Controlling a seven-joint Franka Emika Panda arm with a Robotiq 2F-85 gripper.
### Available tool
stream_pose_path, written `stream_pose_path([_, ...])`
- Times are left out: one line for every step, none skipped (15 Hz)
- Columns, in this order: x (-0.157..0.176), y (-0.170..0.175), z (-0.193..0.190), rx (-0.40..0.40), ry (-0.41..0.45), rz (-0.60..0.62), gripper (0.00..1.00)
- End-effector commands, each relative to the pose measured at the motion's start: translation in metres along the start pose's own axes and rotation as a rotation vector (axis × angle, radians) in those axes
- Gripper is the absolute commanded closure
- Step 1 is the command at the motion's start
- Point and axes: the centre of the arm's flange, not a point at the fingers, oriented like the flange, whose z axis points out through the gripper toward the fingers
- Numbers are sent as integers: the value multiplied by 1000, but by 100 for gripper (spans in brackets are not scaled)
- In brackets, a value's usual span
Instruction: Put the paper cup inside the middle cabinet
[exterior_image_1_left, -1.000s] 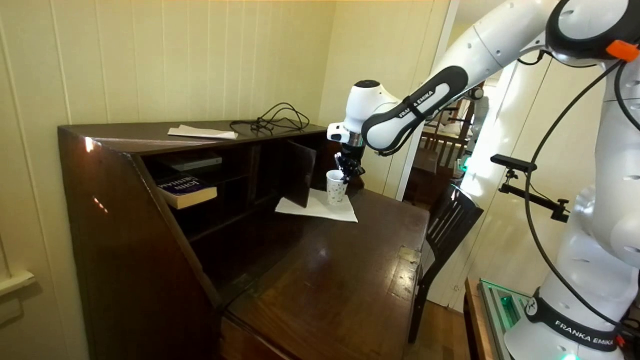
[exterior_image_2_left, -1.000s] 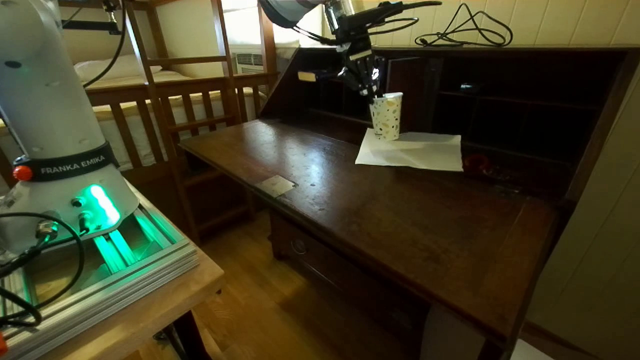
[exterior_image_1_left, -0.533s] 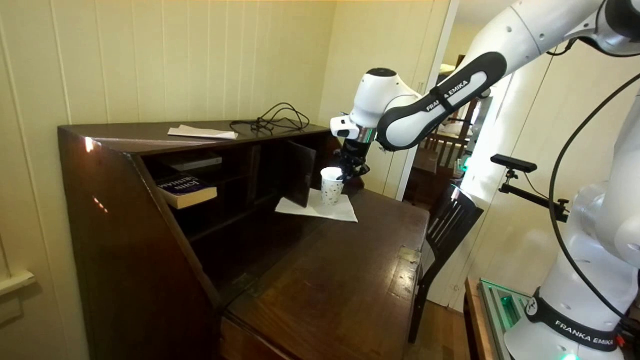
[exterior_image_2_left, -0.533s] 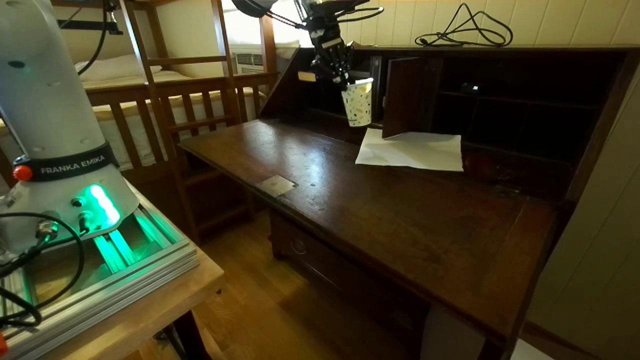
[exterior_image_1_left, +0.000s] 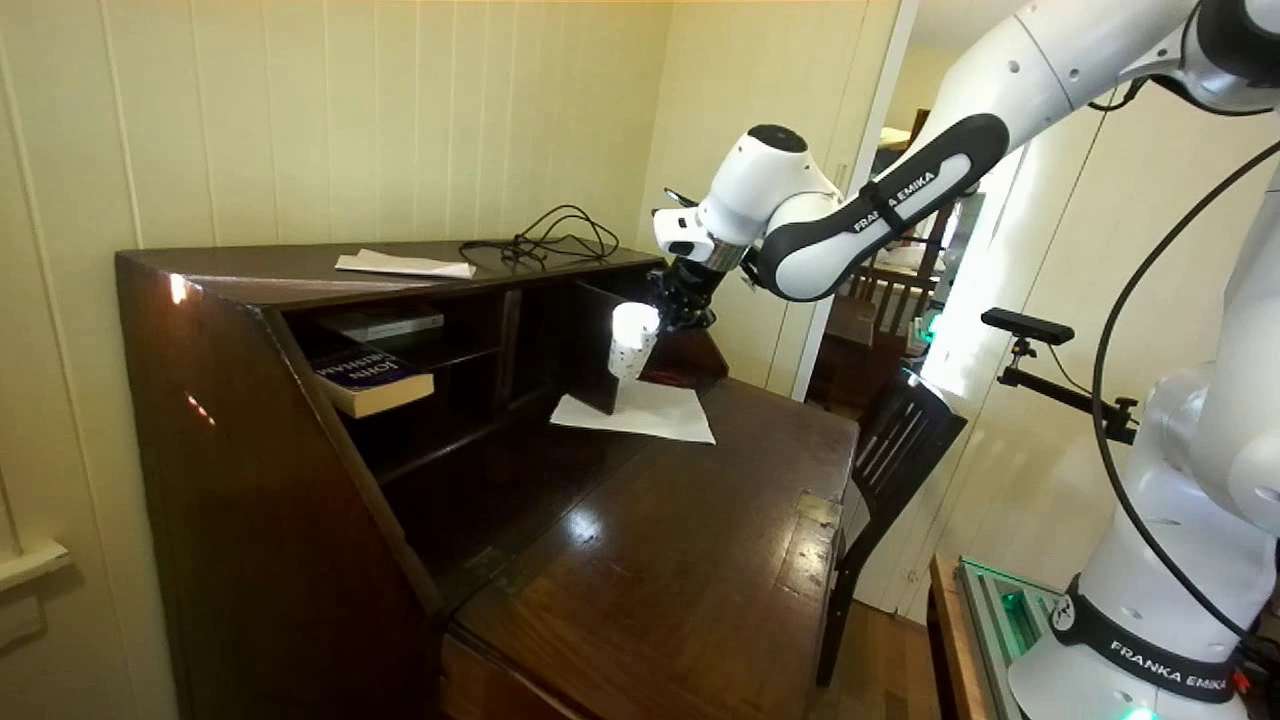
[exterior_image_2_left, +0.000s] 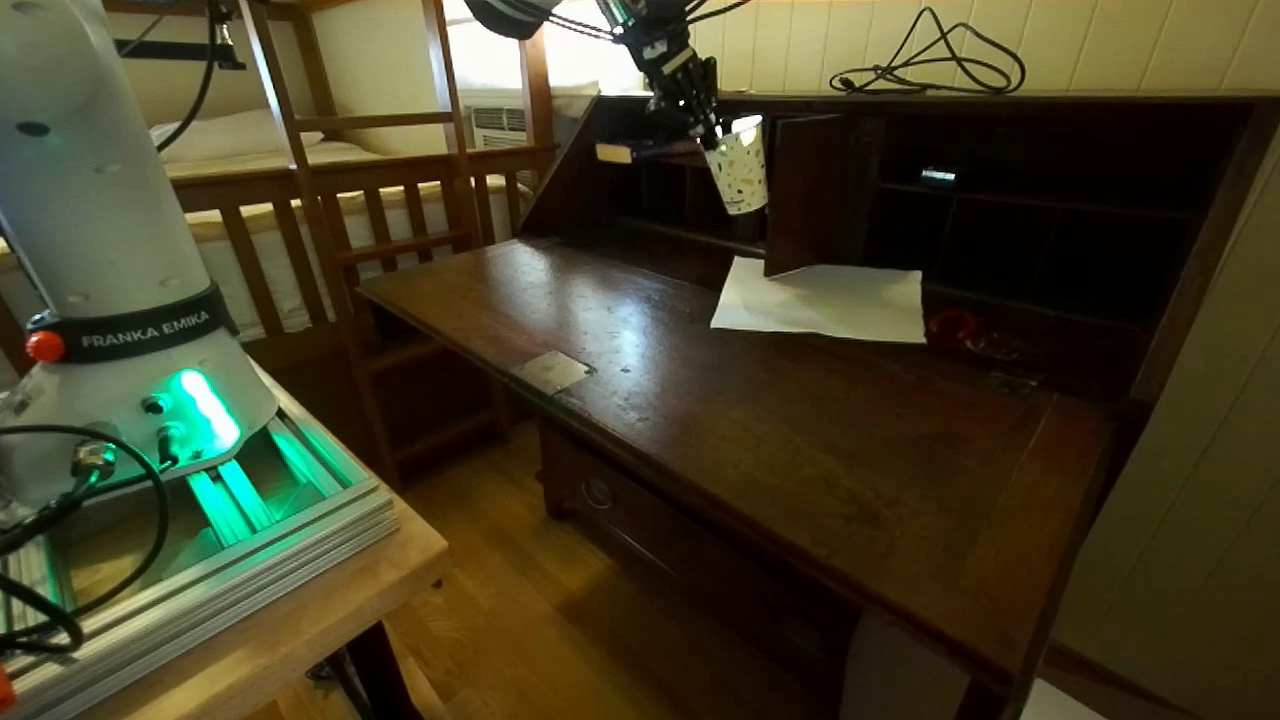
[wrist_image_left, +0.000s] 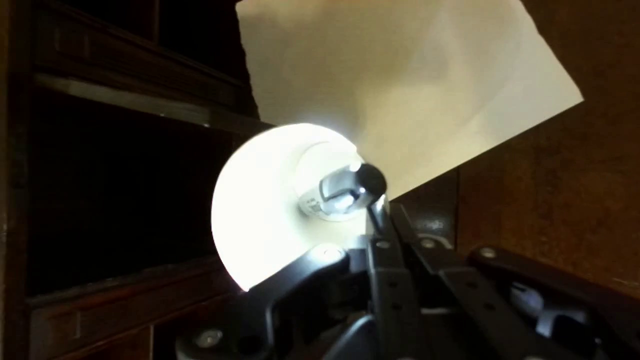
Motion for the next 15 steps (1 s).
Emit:
stream_pose_path([-1,28,23,-71,18,-15,99])
stream_pose_path([0,33,28,-79,33,-19,99])
stream_pose_path([2,36,33,-83,51,-18,99])
stream_pose_path([5,38,37,-84,58,-19,99])
stream_pose_path([6,40,40,-86,83,-30,99])
stream_pose_path([7,41,44,-90,123,-41,99])
stream_pose_path([9,42,46,-94,139,-42,99])
stream_pose_path([12,43,50,-99,145,-39,99])
stream_pose_path([13,45,53,-98,144,-37,99])
stream_pose_path([14,48,58,-98,144,-40,99])
stream_pose_path([13,52,62,-97,124,-39,99])
stream_pose_path([11,57,65,-93,94,-32,99])
stream_pose_path([6,62,69,-91,80,-27,99])
stream_pose_path([1,67,73,-90,69,-27,99])
stream_pose_path([-3,76,79,-90,63,-34,99])
